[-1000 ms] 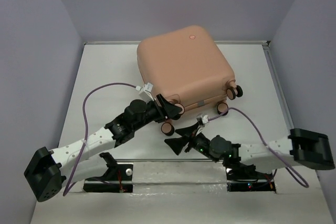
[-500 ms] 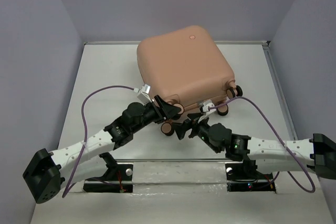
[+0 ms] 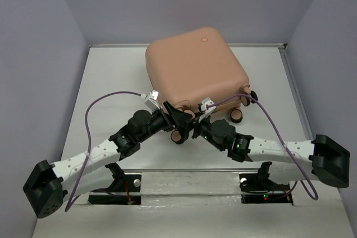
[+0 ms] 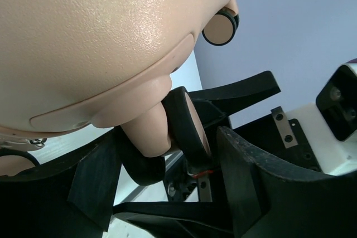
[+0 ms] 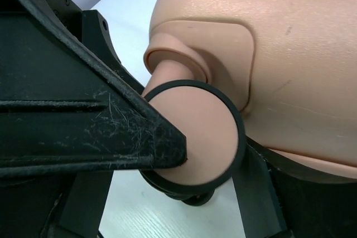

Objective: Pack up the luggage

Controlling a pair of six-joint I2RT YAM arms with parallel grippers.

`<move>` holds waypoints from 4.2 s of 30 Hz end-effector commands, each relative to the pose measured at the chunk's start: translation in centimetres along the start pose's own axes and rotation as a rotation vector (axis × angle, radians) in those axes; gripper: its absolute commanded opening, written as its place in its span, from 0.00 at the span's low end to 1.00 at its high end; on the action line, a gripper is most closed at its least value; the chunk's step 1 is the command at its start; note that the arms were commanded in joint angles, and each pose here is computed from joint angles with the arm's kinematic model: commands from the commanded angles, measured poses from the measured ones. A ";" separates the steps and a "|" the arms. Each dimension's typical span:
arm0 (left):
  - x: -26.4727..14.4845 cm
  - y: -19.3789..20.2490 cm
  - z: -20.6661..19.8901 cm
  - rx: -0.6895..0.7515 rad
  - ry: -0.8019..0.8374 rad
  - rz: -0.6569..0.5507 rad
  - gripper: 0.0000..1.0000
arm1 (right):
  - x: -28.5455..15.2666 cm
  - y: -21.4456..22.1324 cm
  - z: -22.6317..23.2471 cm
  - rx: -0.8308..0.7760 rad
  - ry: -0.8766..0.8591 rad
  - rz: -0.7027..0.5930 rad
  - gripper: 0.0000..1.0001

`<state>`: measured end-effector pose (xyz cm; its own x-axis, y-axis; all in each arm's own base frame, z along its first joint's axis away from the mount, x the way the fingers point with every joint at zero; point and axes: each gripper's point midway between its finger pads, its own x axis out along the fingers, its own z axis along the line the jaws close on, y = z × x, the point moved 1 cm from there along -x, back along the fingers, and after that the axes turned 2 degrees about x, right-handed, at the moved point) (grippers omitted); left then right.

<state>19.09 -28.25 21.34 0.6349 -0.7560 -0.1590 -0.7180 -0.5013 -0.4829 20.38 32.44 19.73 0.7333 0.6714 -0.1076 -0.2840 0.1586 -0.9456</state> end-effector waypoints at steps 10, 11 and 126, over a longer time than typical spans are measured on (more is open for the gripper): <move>-2.5 -2.9 -6.5 0.026 0.275 -0.128 0.77 | 1.4 -7.7 1.4 0.127 -0.054 -0.346 0.79; -2.7 -2.9 -6.5 0.027 0.275 -0.130 0.77 | 1.2 -8.3 1.4 0.141 -0.056 -0.372 0.68; -15.2 -16.8 0.5 0.370 -0.365 -0.666 0.99 | -0.2 -3.7 5.5 -0.017 -0.152 -0.024 0.85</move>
<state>22.85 -8.11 28.72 0.9955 -0.0901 -0.0305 -0.0789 -0.6024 -0.7943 18.54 32.97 19.76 0.6712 0.7314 -0.1206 -0.3025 0.1217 -0.9454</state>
